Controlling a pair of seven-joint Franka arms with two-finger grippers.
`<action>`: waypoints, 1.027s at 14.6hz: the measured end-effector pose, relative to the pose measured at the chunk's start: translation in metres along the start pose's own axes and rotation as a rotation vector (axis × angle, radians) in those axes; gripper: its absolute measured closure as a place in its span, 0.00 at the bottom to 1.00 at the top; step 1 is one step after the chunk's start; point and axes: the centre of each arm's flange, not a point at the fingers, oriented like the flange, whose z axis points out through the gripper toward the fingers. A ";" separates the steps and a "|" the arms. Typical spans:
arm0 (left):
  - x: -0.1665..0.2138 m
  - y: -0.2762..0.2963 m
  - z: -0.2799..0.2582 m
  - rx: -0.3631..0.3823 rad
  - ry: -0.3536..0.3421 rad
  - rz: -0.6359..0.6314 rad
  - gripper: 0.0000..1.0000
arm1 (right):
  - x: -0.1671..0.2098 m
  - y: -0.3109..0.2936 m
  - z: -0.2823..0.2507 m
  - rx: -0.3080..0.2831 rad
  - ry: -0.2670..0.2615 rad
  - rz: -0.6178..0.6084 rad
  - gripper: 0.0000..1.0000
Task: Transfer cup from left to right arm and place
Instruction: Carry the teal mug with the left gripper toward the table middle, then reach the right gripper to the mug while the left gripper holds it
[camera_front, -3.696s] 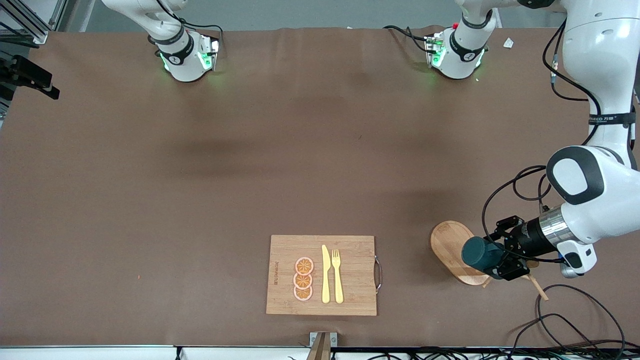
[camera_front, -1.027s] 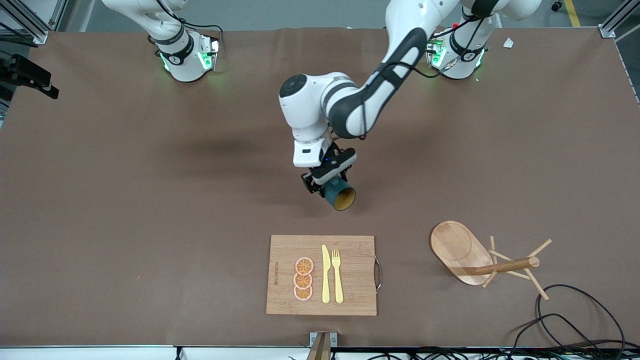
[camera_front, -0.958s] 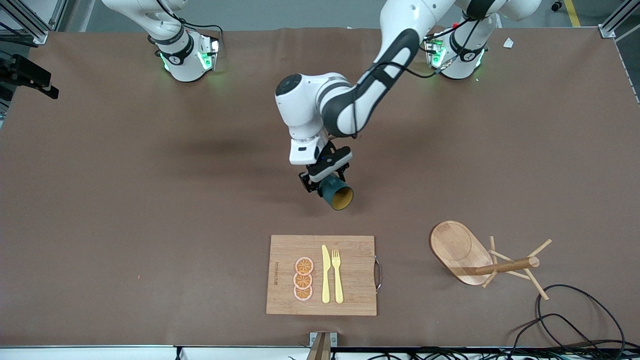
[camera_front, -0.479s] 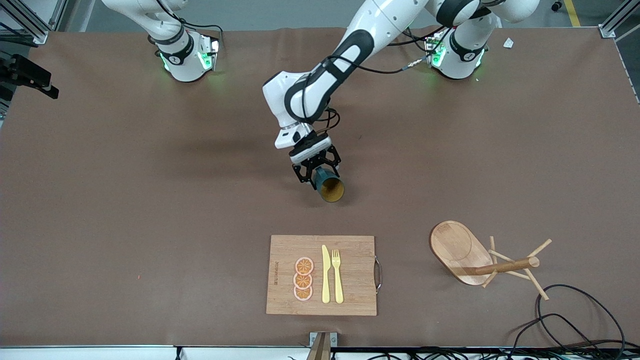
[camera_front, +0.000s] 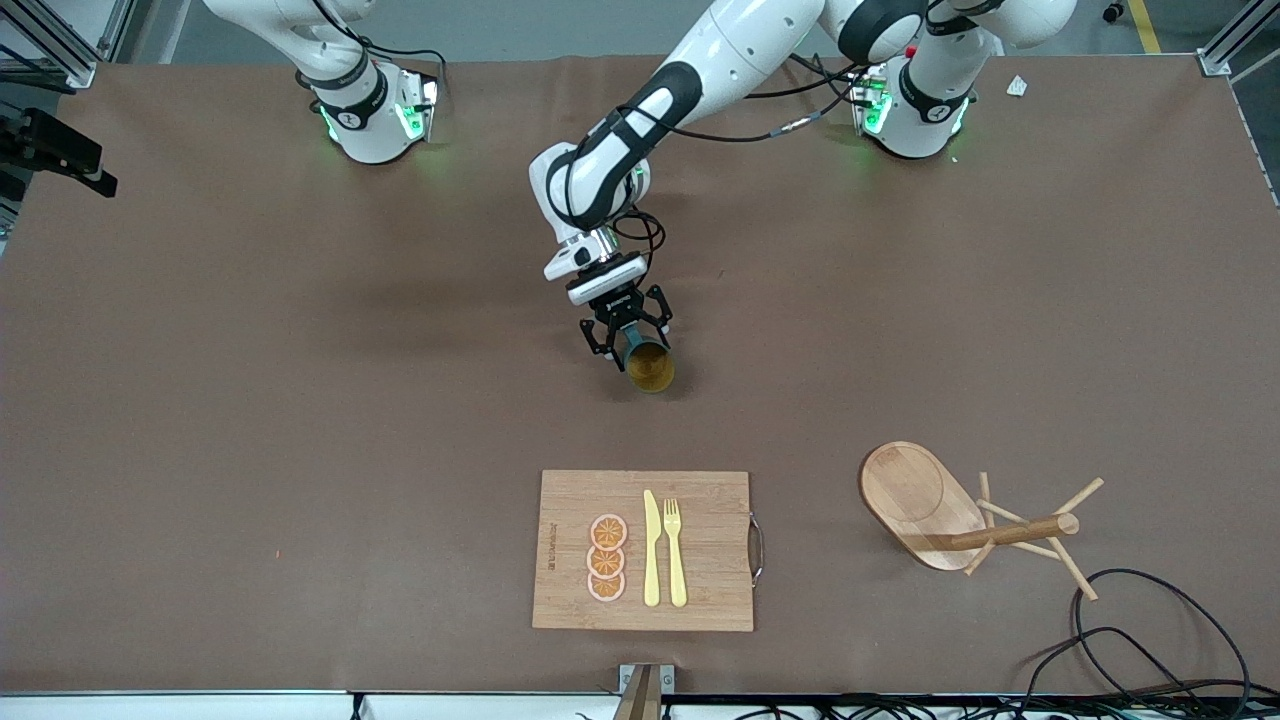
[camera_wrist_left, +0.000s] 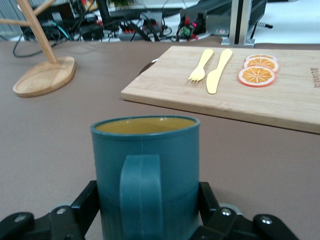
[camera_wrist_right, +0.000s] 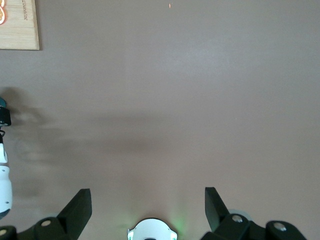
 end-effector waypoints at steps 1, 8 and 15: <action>-0.008 -0.001 -0.003 -0.002 0.026 0.010 0.16 | 0.000 0.001 -0.001 0.000 0.002 0.002 0.00; -0.042 -0.003 -0.019 -0.030 0.106 -0.003 0.01 | 0.008 0.012 0.011 0.003 -0.022 0.024 0.00; -0.045 -0.001 -0.076 0.002 0.013 -0.055 0.00 | 0.080 0.033 0.110 0.005 -0.139 0.050 0.00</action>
